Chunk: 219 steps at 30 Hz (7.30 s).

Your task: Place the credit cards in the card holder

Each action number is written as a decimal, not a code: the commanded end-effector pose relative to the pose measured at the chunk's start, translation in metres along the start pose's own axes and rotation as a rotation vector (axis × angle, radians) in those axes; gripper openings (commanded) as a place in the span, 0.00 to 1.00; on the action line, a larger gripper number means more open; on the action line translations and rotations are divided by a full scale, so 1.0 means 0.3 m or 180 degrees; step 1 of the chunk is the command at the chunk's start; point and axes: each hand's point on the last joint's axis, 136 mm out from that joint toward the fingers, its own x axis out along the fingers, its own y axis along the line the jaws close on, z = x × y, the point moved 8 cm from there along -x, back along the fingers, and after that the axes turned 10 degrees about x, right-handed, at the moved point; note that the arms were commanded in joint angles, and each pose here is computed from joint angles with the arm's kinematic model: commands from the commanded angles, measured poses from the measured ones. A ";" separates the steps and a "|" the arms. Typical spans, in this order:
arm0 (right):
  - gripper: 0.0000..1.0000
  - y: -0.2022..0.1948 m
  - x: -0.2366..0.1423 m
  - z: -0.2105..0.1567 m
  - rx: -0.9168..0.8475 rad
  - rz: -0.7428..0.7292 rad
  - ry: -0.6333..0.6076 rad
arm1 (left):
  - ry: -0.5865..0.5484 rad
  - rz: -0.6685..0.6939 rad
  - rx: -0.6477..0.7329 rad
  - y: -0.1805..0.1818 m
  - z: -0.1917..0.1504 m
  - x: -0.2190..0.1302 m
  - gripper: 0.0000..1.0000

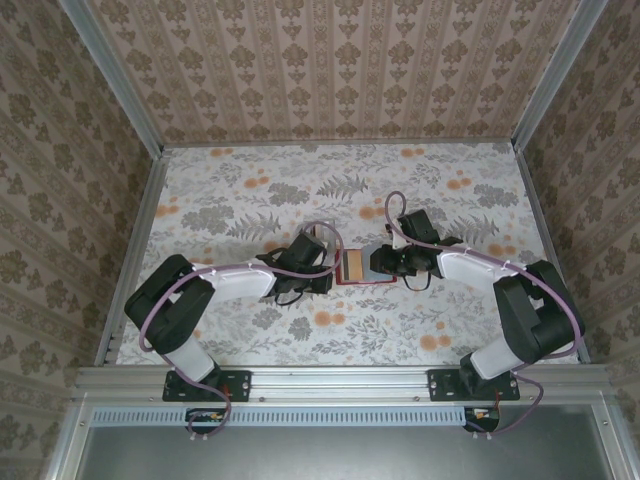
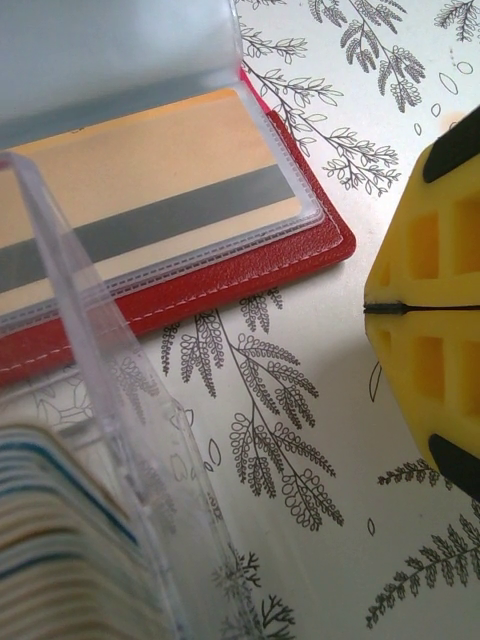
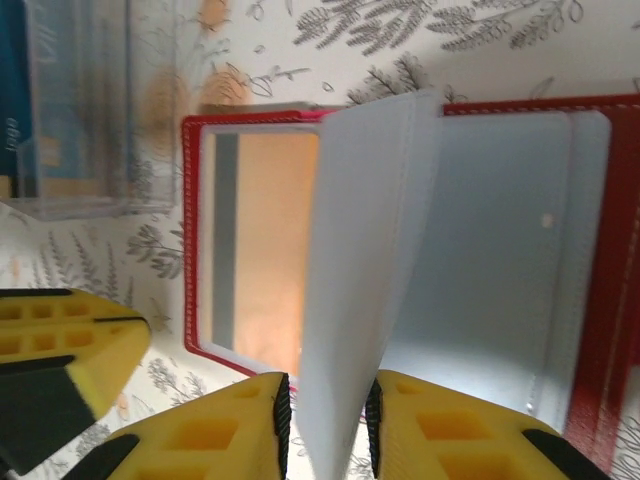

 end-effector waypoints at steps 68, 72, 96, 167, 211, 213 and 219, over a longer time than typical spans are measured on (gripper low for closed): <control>0.70 0.007 0.065 0.021 0.0225 0.0307 -0.0047 | 0.0068 -0.0112 -0.0009 0.014 -0.014 0.039 0.10; 0.72 0.018 0.067 0.022 0.0202 0.0394 -0.0029 | 0.0046 -0.0106 -0.0016 0.015 -0.011 0.036 0.10; 0.78 -0.095 -0.058 0.015 0.0261 -0.0807 -0.0714 | -0.0017 -0.0149 -0.0048 0.016 -0.023 0.019 0.11; 0.51 0.557 0.269 0.130 -0.0138 0.0624 0.0120 | -0.0450 0.0458 -0.1473 0.399 -0.123 -0.432 0.65; 0.04 0.461 0.096 0.131 -0.0489 0.0149 -0.0347 | -0.0967 0.0195 -0.0999 0.268 -0.084 -0.520 0.59; 0.04 0.430 0.060 0.140 -0.0425 0.0221 -0.0351 | -0.1027 0.0223 -0.0852 0.239 -0.065 -0.542 0.61; 0.00 0.270 -0.037 0.158 -0.0151 0.0775 -0.0112 | -0.1085 -0.0057 -0.0495 0.139 -0.007 -0.508 0.63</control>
